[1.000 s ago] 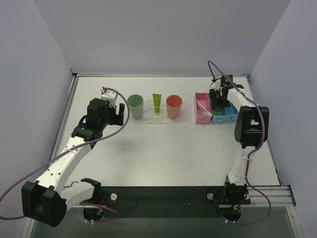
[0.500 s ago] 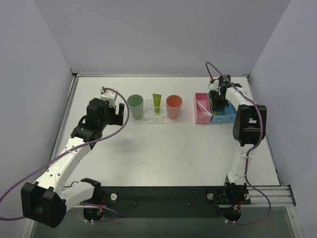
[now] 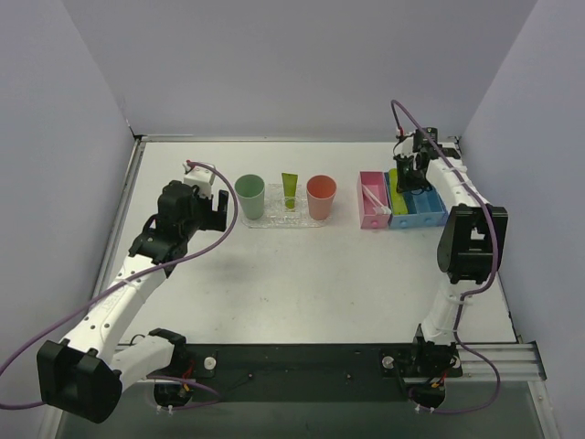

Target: Prepare toiletry sets of a toothbrush and toothpaste on the tray

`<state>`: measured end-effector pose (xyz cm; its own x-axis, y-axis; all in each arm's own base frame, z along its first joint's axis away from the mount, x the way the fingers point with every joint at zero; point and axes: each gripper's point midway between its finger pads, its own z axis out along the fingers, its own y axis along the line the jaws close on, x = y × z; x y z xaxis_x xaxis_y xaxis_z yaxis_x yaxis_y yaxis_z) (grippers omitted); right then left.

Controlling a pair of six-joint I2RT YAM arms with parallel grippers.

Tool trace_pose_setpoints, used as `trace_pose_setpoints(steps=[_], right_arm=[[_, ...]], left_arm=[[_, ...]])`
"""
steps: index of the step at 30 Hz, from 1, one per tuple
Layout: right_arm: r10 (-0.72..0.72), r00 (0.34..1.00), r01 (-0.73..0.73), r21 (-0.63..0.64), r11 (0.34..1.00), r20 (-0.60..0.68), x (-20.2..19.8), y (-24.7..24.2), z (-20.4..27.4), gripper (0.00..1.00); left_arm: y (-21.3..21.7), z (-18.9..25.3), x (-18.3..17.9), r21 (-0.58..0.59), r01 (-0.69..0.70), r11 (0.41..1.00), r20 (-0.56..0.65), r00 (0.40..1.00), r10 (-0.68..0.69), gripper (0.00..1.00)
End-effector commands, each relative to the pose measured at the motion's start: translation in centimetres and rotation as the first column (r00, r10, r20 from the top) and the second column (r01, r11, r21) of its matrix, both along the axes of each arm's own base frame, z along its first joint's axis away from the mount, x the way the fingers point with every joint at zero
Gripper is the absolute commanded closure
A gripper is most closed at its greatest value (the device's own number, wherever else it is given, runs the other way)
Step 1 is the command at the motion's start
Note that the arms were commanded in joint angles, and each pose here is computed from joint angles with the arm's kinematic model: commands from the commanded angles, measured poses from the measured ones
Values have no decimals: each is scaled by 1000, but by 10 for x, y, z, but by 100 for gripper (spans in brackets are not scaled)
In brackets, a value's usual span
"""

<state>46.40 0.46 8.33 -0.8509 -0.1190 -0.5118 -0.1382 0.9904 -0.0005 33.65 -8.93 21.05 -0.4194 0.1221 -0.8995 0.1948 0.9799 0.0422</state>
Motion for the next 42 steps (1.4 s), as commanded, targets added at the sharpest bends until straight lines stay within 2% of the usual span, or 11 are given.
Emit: trace_pose_setpoints(steps=[1,6,14,17,21,29,32,40,41,42], right_arm=[[-25,994,26,0,1000,104,0,-3,51,100],[-29,991,29,0,1000,130,-8,-2,65,100],[-21,962,24,-7,1000,272,-23,-3,114,100],[-16,969,19,-6,1000,248,-26,-2,105,100],[-3,990,1,16,1000,144,-31,3,78,100],[26,999,-27,63,998,20,-19,13,30,71],[20,1000,-19,55,998,-4,-13,11,18,66],[-12,999,12,-5,1000,-51,-6,-1,-9,64],[-19,998,19,4,1000,-54,-6,0,-10,65],[-19,999,20,17,1000,-47,-7,2,-9,72]], left_arm=[[4,22,4,-17,-16,1000,78,997,17,8],[1,21,4,-22,-5,1000,73,997,6,8],[-13,24,4,-75,52,996,77,996,-46,8],[-15,25,2,-83,61,995,80,995,-54,8],[-17,25,1,-87,72,994,79,995,-65,8],[-17,25,1,-86,77,993,79,994,-70,8],[-16,24,0,-82,73,994,75,995,-67,8],[-14,23,1,-75,64,995,72,996,-59,8],[-14,24,1,-75,64,995,74,996,-59,8],[-14,22,2,-73,62,995,70,996,-57,8]])
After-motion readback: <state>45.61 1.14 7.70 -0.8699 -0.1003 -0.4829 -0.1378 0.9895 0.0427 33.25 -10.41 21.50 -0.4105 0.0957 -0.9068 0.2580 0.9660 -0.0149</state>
